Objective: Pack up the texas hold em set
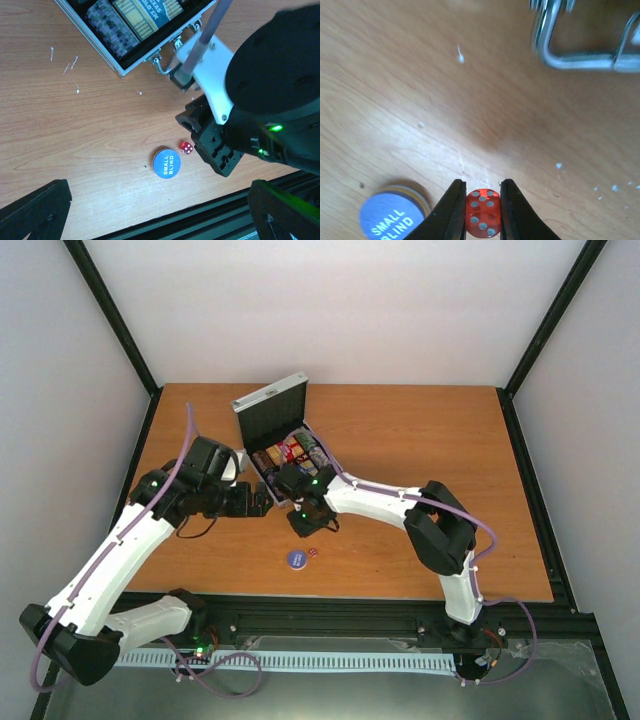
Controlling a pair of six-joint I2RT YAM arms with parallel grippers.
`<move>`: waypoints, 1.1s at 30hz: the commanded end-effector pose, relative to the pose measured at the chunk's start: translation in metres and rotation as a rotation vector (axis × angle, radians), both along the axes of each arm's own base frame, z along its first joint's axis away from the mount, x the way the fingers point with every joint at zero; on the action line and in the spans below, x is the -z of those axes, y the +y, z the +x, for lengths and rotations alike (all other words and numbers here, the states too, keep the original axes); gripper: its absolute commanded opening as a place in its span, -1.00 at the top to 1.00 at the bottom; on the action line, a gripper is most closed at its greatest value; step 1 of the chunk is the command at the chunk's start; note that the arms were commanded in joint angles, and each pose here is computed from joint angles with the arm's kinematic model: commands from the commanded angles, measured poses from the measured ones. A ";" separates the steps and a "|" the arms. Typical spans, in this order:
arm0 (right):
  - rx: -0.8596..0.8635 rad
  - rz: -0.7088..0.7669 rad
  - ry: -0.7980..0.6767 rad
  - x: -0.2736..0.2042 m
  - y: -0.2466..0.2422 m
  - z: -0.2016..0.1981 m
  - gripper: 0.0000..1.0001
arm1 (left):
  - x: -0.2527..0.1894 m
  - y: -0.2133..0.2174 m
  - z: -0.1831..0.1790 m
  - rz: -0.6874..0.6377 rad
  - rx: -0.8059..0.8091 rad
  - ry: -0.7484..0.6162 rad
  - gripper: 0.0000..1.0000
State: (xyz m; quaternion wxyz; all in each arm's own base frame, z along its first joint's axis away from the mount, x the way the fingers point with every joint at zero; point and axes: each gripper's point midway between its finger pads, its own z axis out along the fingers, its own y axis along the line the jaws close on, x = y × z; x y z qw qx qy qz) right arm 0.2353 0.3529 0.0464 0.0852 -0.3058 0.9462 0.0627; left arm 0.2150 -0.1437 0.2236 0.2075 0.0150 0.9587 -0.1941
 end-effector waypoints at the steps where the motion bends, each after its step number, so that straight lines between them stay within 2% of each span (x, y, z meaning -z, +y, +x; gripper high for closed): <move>1: 0.012 0.024 -0.082 -0.029 0.009 0.031 0.80 | -0.009 0.001 -0.001 -0.022 -0.008 -0.024 -0.99; 8: 0.071 0.132 -0.141 -0.043 0.032 0.114 0.80 | -0.013 0.005 -0.001 -0.019 -0.028 -0.041 -0.99; 9: 0.080 0.169 -0.153 -0.039 0.042 0.142 0.80 | -0.012 0.006 0.000 -0.014 -0.034 -0.040 -0.99; 14: 0.081 0.259 -0.188 -0.050 0.067 0.181 0.78 | -0.008 0.005 0.001 -0.013 -0.038 -0.034 -1.00; 28: 0.084 0.281 -0.163 -0.007 0.081 0.195 0.76 | -0.003 0.005 0.005 -0.005 -0.048 -0.031 -1.00; 33: 0.098 0.274 -0.217 0.001 0.078 0.203 0.72 | -0.003 0.004 0.006 -0.009 -0.047 -0.033 -0.99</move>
